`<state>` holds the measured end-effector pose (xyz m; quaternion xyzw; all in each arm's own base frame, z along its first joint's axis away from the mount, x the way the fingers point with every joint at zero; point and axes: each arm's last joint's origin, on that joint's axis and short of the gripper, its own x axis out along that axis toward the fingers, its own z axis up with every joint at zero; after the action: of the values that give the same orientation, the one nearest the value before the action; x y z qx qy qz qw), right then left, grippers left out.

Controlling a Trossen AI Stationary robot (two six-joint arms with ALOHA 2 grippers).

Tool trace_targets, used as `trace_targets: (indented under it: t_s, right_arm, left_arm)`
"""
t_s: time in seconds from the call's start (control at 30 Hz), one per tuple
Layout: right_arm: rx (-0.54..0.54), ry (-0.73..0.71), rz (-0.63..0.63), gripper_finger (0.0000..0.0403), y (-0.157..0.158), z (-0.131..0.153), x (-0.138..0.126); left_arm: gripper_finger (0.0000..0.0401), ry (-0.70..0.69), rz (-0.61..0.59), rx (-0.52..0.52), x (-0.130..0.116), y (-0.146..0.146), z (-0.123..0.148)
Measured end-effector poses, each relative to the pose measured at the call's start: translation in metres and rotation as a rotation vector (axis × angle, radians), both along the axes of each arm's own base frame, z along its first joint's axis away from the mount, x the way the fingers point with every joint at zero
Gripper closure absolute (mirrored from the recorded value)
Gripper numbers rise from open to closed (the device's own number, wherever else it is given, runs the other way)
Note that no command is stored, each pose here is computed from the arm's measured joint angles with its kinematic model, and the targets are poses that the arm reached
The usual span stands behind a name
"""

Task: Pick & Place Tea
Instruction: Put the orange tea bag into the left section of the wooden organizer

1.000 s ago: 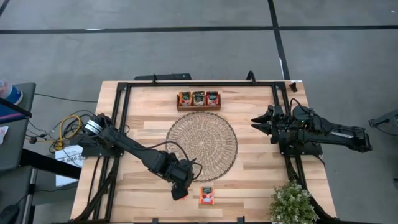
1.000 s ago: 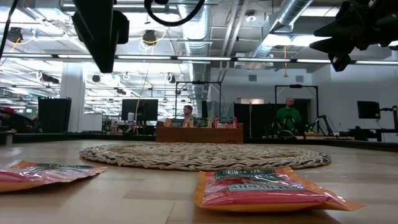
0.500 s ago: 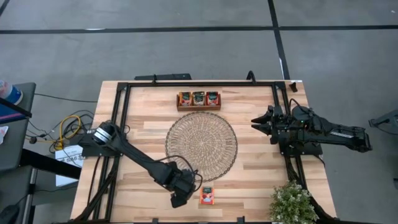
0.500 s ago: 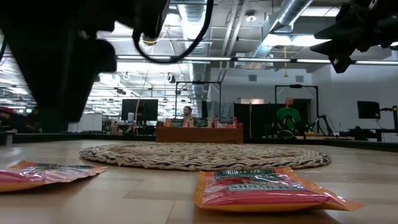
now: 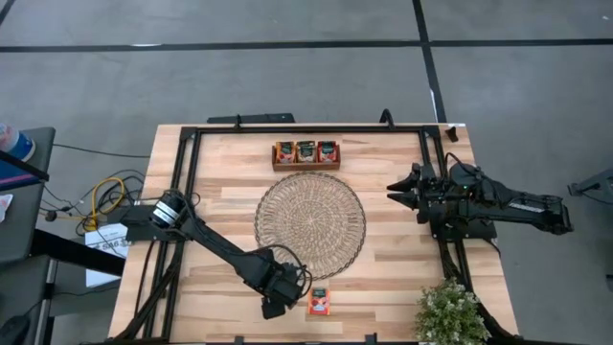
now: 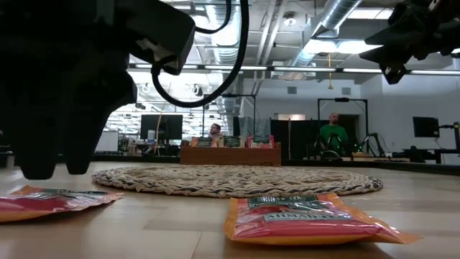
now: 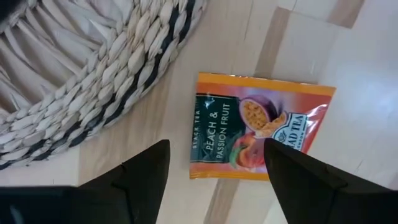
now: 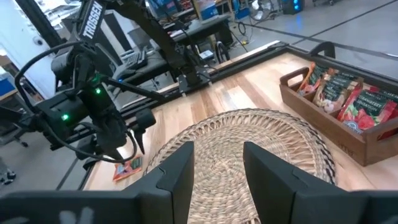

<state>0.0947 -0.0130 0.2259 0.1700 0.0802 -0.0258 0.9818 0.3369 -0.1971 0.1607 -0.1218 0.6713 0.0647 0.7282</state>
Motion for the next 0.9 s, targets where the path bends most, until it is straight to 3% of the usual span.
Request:
trace_targets:
  t_s: [0.23,0.57,0.9]
  right_arm:
    - [-0.006,0.001,0.002,0.0273,0.0,0.0,0.0]
    - [-0.007,0.001,0.004,0.0273,0.0,0.0,0.0]
    - [-0.007,0.0,0.004,0.0273,0.0,0.0,0.0]
  left_arm:
    - [0.0149,0.0,-0.022,-0.003,0.001,0.001,-0.001]
    - [0.0152,0.027,-0.002,-0.09,-0.005,0.014,-0.026]
    - [0.024,0.022,-0.004,-0.112,-0.003,0.014,-0.027]
